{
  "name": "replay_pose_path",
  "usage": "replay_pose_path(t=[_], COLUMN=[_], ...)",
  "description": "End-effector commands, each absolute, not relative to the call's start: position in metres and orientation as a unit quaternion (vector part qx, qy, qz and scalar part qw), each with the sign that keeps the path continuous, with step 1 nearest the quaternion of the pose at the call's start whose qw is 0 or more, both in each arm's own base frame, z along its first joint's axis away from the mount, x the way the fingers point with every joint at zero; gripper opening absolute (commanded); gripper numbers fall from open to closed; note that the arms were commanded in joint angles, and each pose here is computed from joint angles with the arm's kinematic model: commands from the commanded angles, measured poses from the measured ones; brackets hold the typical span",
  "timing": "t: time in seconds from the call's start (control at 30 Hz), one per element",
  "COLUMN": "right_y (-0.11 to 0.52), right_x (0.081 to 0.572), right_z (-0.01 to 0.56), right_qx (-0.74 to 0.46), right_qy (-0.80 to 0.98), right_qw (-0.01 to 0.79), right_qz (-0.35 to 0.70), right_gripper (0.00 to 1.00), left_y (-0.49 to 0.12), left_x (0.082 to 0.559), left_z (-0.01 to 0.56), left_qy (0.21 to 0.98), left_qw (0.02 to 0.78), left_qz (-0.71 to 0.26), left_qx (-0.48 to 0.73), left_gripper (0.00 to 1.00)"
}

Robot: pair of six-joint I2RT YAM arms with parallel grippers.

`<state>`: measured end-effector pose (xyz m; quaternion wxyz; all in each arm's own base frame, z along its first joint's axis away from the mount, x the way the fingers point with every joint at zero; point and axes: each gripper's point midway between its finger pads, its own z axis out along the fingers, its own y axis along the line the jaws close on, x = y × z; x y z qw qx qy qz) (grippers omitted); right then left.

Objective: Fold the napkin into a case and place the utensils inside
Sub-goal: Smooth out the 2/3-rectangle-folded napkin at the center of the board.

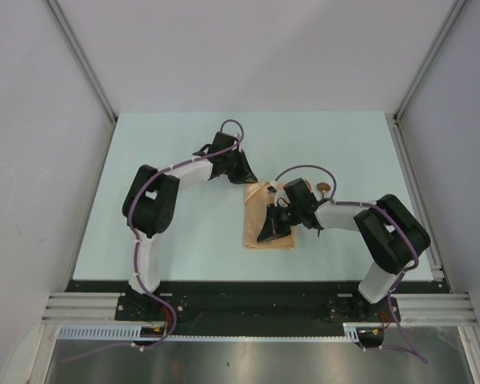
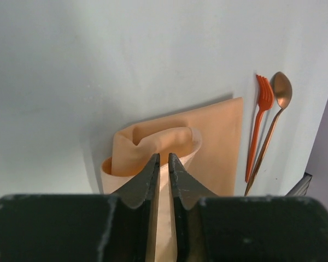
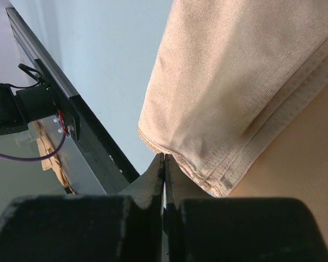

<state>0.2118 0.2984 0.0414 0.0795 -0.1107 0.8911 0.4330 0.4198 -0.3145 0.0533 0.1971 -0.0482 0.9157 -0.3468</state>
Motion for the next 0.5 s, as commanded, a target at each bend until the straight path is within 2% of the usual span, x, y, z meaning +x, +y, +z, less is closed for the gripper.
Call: replay_pose_path(t=[0.0, 0.17, 0.27, 0.43, 0.47], right_y=[0.305, 0.302, 0.299, 0.298, 0.297], right_x=[0.211, 0.205, 0.202, 0.198, 0.198], right_z=[0.05, 0.043, 0.039, 0.031, 0.031], right_qx=[-0.117, -0.114, -0.112, -0.107, -0.106], right_qy=[0.881, 0.884, 0.885, 0.887, 0.887], right_qw=[0.088, 0.078, 0.076, 0.067, 0.068], right_qz=[0.449, 0.447, 0.445, 0.445, 0.444], right_gripper=[0.02, 0.02, 0.02, 0.01, 0.01], left_y=[-0.306, -0.293, -0.286, -0.277, -0.276], left_x=[0.419, 0.417, 0.421, 0.425, 0.424], left_z=[0.082, 0.082, 0.087, 0.088, 0.087], left_qy=[0.916, 0.924, 0.923, 0.922, 0.923], left_qw=[0.229, 0.242, 0.257, 0.258, 0.257], left_qz=[-0.328, -0.297, -0.287, -0.288, -0.285], left_qx=[-0.02, -0.01, -0.004, -0.009, -0.009], left_gripper=[0.14, 0.18, 0.25, 0.3, 0.34])
